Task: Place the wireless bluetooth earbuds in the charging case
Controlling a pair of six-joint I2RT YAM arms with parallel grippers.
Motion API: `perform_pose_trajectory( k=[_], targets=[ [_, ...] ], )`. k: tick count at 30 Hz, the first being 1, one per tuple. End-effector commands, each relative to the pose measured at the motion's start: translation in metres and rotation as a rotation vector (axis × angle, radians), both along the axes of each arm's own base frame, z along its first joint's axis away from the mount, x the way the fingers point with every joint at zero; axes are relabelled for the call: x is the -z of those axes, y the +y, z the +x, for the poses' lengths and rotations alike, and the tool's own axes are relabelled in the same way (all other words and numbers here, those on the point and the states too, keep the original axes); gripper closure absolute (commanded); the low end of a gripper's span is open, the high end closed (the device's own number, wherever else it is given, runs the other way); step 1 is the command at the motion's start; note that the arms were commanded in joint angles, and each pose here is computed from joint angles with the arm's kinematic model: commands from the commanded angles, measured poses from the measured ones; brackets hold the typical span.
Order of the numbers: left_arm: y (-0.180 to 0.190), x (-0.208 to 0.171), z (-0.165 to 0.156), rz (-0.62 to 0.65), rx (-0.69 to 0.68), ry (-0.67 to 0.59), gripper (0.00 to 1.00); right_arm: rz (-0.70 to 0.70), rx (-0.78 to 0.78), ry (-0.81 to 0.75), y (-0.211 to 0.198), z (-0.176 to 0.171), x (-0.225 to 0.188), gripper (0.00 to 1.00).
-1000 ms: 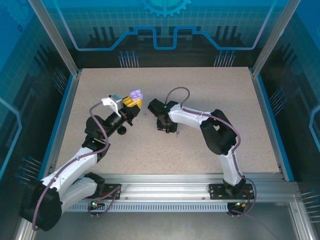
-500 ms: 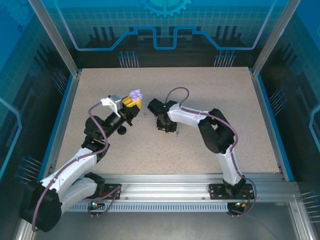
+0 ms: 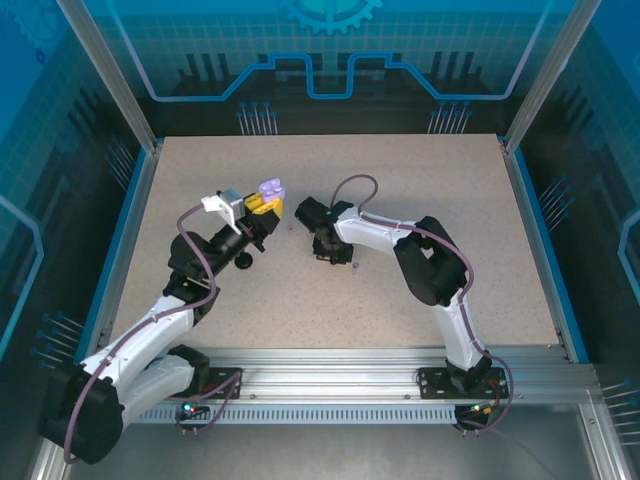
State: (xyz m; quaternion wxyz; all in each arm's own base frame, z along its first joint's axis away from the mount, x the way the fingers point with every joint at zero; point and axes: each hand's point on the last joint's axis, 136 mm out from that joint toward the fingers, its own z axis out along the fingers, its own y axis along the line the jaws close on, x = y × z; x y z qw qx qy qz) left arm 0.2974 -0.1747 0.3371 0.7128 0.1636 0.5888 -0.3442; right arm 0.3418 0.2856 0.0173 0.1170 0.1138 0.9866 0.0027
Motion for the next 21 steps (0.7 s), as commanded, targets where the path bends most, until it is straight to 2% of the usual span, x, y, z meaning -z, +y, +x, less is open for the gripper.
perform_pose_trajectory(
  k=[1,12,21],
  targets=[
    [0.000,-0.007,-0.006,-0.013,0.002,-0.031,1.00,-0.007,0.022,0.022,-0.002,-0.001,0.012,0.73],
    [-0.002,-0.007,-0.007,-0.012,0.012,-0.028,1.00,0.015,0.012,-0.021,-0.005,-0.001,-0.003,0.80],
    [-0.003,-0.009,-0.008,-0.015,0.019,-0.032,1.00,0.045,-0.004,-0.123,-0.011,0.003,-0.045,0.81]
  ],
)
